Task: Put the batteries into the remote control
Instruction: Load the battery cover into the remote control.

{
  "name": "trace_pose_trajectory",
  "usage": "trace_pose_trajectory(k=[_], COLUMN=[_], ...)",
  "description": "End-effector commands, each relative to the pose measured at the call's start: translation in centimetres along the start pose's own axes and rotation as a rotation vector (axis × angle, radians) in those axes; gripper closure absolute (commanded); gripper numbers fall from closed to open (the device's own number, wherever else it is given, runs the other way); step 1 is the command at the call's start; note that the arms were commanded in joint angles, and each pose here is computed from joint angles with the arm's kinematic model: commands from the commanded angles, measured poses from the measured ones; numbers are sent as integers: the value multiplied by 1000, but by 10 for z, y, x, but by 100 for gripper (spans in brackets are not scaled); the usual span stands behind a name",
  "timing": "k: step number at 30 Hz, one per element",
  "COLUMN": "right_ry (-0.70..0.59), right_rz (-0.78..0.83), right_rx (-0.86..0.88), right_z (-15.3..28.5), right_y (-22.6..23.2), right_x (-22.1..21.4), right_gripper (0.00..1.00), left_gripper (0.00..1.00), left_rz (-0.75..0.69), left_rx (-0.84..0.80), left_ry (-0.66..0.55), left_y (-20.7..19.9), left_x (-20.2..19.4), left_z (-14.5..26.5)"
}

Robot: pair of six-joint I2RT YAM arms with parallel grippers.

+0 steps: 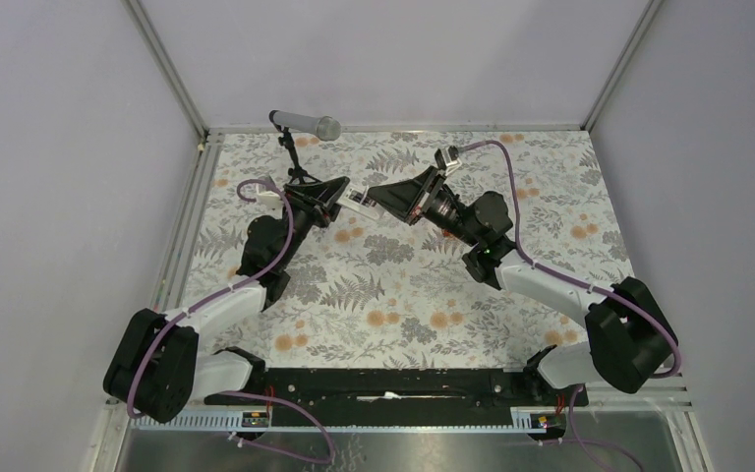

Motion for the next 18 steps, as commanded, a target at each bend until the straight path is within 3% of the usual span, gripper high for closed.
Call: trace_pose_trajectory(k=[1, 18], right_ry=[34, 20], right_rz=[5, -29], right_rx=[111, 46], right_z=[-5, -1], right_y=[32, 11], right_x=[-3, -3], right_gripper=[100, 95], left_gripper=[100, 100], left_rz=[64, 122], left_rx=[-175, -198], left_ry=[29, 32], left_y=[-53, -71], left_x=[-2, -1], left_z=[2, 9])
Point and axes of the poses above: each gripper's point midway between its finger pads, its own z axis back along the fingers, its own y axis along the line the jaws close on, x = y × z, the point moved 2 cm from there along z, back along the fingers, and after that the axes turned 7 degrees about -z, right-handed, at the moved point
